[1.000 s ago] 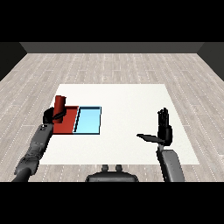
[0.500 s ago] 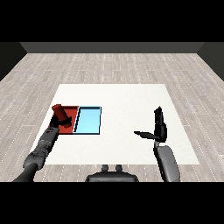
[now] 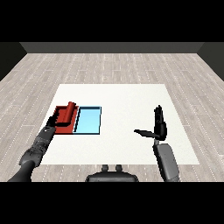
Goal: Pick the red can and put it in the red box
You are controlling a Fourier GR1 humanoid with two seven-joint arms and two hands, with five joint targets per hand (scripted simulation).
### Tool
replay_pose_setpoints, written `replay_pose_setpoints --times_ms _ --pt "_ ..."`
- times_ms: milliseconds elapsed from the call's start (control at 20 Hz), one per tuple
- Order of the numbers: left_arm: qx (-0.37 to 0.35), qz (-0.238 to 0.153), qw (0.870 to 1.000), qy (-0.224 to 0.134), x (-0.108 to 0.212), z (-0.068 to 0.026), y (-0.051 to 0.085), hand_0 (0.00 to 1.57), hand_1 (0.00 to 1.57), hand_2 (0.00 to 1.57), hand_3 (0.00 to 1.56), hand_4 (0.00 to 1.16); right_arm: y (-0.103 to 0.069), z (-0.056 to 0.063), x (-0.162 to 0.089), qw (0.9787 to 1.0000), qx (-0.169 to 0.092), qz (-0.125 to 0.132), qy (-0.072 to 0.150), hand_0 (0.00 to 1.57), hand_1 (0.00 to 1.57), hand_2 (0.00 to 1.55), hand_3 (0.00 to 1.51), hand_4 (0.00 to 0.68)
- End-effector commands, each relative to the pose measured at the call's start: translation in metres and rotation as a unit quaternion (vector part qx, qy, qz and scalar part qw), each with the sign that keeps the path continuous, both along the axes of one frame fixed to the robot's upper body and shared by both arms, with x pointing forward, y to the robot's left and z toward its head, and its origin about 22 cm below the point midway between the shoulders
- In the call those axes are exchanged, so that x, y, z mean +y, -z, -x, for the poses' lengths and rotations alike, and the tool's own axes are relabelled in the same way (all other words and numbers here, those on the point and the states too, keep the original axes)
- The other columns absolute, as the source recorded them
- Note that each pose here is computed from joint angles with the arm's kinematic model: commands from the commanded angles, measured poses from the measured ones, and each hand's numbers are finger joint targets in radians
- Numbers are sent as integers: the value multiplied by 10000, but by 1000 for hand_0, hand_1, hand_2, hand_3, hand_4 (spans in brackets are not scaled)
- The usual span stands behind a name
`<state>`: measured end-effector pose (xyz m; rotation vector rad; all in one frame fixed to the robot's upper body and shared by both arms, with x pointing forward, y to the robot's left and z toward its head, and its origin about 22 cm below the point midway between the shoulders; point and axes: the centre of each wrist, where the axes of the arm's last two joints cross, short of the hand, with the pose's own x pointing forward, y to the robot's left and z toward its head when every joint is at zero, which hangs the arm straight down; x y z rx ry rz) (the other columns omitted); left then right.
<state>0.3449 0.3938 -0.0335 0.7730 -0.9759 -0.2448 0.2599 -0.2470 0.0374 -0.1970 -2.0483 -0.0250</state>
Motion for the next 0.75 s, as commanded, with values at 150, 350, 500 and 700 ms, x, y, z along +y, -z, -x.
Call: replay_pose_setpoints --times_ms 150,350,500,700 --pt "-2021 571 9766 -457 161 -83 -264 0 0 0 0 0 -8 81 13 9996 -62 -220 -190 0 0 0 0 0" --pt "-3995 1487 9044 191 -247 -503 -683 0 0 0 0 0 -112 31 -3 9988 -209 -383 -222 0 0 0 0 0" --pt "-4695 2295 8494 738 -653 -540 -550 0 0 0 0 0 -28 102 94 9964 -57 -487 -692 0 0 0 0 0" --pt "-4979 3070 7979 1455 -1131 -462 -363 0 0 0 0 0 44 105 151 9928 76 -626 -1014 0 0 0 0 0"
